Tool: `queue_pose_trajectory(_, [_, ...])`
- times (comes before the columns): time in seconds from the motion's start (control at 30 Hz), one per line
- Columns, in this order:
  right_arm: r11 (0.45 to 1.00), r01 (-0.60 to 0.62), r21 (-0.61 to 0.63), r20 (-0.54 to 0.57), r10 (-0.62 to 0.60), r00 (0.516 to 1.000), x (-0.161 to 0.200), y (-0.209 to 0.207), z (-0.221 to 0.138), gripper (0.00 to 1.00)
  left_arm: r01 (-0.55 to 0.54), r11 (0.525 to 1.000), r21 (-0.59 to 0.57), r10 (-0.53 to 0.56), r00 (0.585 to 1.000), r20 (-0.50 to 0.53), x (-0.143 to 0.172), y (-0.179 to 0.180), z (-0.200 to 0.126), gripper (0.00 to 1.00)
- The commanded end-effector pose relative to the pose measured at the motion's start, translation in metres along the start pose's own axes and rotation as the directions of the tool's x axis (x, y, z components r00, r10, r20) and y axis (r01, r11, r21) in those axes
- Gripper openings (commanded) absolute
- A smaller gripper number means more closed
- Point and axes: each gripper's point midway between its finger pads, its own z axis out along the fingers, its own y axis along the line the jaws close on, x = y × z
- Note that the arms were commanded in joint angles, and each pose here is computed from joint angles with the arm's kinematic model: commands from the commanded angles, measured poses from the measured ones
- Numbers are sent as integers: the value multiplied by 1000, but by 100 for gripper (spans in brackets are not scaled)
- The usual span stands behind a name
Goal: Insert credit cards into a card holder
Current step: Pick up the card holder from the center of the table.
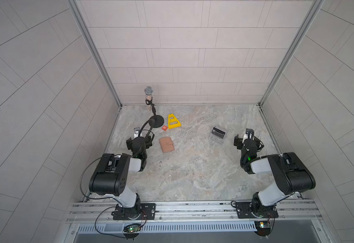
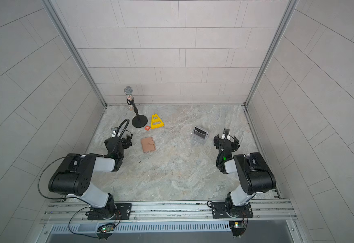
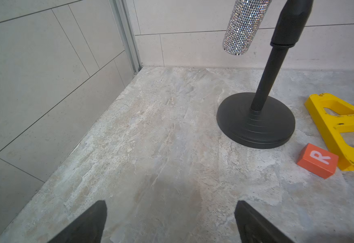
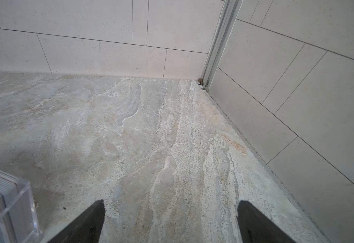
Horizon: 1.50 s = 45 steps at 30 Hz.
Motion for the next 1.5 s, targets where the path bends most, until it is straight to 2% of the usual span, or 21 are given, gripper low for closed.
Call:
queue_pose_trajectory(0.0, [1000, 9, 12, -1, -9, 1000, 2, -1, 0, 100, 6, 1000, -3, -5, 1000, 16, -3, 0, -1, 100])
queue_pose_trajectory(0.9, [1000, 4, 31, 4, -4, 1000, 1, -4, -1, 100, 9, 1000, -9, -9, 1000, 19, -3, 2, -2, 100])
queue_pose_trajectory(1.0, [998, -17, 57, 21, 16, 1000, -2, -10, -6, 100, 48, 997, -64, -45, 997, 55, -10, 14, -10, 100])
queue_pose_trajectory(1.17, [1000, -1, 19, 46, 0, 999, -9, -5, -11, 100, 112, 963, -244, -103, 993, 49, -27, 50, -25, 100])
queue_pose_trajectory(1.23, [997, 0, 81, 25, -2, 1000, -22, -16, -17, 100, 129, 952, -277, -121, 992, 46, -33, 58, -33, 100])
queue_pose_trajectory(1.33, [993, -3, 120, -22, 6, 1000, -33, -26, -24, 100, 176, 941, -290, -174, 984, 34, -39, 63, -43, 100])
queue_pose_trajectory(1.4, [991, -36, 129, -11, 38, 999, -39, -28, -26, 100, 175, 954, -244, -183, 983, -8, -45, 56, -46, 100])
queue_pose_trajectory(1.47, [995, -42, 88, -32, 45, 998, -42, -22, -26, 100, 235, 944, -232, -253, 966, -50, -50, 52, -50, 100])
